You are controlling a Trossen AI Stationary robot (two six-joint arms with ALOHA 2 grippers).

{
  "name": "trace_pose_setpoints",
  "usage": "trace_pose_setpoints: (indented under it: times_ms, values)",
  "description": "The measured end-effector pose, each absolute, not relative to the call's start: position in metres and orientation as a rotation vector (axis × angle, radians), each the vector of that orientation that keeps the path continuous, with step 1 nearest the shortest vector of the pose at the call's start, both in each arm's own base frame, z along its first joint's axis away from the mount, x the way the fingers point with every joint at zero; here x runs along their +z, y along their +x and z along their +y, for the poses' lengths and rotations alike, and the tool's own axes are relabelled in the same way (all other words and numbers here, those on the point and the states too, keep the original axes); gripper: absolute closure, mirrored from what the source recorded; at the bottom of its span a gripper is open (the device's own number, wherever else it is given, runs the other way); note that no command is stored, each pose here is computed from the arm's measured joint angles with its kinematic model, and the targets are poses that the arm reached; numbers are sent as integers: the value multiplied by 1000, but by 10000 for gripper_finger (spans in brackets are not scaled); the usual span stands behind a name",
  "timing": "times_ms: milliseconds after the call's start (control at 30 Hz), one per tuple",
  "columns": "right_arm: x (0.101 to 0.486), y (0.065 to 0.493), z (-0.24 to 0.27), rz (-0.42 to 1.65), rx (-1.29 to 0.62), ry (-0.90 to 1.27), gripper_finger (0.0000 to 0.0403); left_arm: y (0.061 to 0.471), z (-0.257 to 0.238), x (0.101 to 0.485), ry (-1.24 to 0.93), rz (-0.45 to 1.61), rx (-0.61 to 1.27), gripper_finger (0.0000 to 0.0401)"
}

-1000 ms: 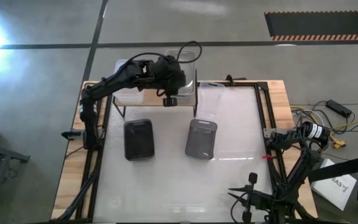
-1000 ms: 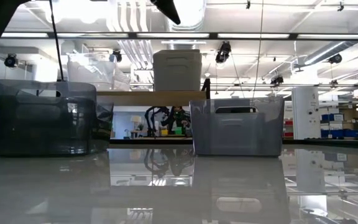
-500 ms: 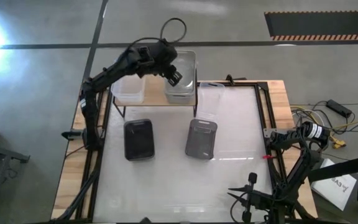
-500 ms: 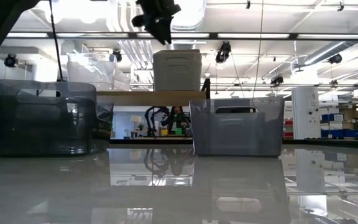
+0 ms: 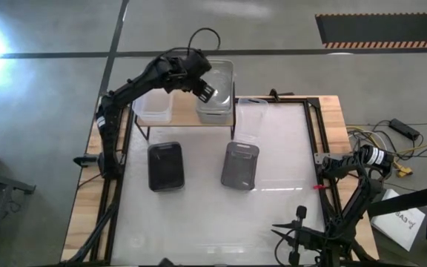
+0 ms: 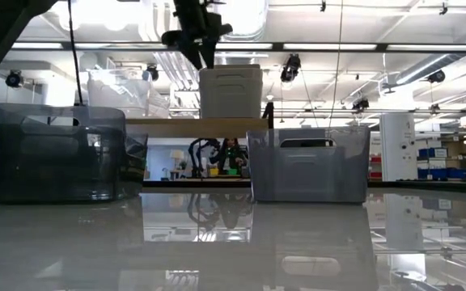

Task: Stack baskets on shelf by color
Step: Stack the gray bin on top of the gray bin on the shelf

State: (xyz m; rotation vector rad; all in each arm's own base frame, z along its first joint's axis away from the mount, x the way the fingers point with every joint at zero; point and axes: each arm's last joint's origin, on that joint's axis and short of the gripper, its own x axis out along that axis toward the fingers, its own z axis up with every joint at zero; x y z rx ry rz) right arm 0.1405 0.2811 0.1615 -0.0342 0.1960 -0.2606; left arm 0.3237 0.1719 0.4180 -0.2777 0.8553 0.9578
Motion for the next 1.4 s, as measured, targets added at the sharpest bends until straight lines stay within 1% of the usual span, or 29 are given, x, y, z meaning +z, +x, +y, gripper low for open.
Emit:
trace_pose_setpoints:
  times_ms: [100, 200, 267, 367, 533, 567, 800, 1100, 1200, 1400]
  values:
    - [162, 141, 281, 196, -261, -34, 342, 327, 172, 408, -232, 885, 1016, 253]
    - [162, 141, 281, 196, -260, -36, 342, 329, 172, 400, -227, 905, 1020, 255]
    - [161, 141, 281, 196, -260, -37, 342, 330, 173, 394, -227, 919, 1016, 264]
    - [161, 141, 281, 196, -260, -37, 342, 331, 173, 392, -224, 928, 1014, 297]
    - [161, 141, 281, 197, -260, -45, 342, 329, 171, 401, -222, 899, 997, 382]
    - [161, 141, 281, 197, -260, -45, 342, 328, 171, 404, -221, 886, 997, 390]
    - [161, 141, 281, 197, -260, -45, 342, 322, 168, 424, -239, 820, 961, 400]
    - [161, 141, 281, 197, -260, -45, 342, 314, 164, 447, -239, 752, 959, 401]
    - [161, 141, 281, 197, -260, -45, 342, 308, 161, 453, -239, 761, 949, 401]
    - [161, 141, 281, 198, -260, -45, 342, 293, 161, 452, -297, 846, 905, 401]
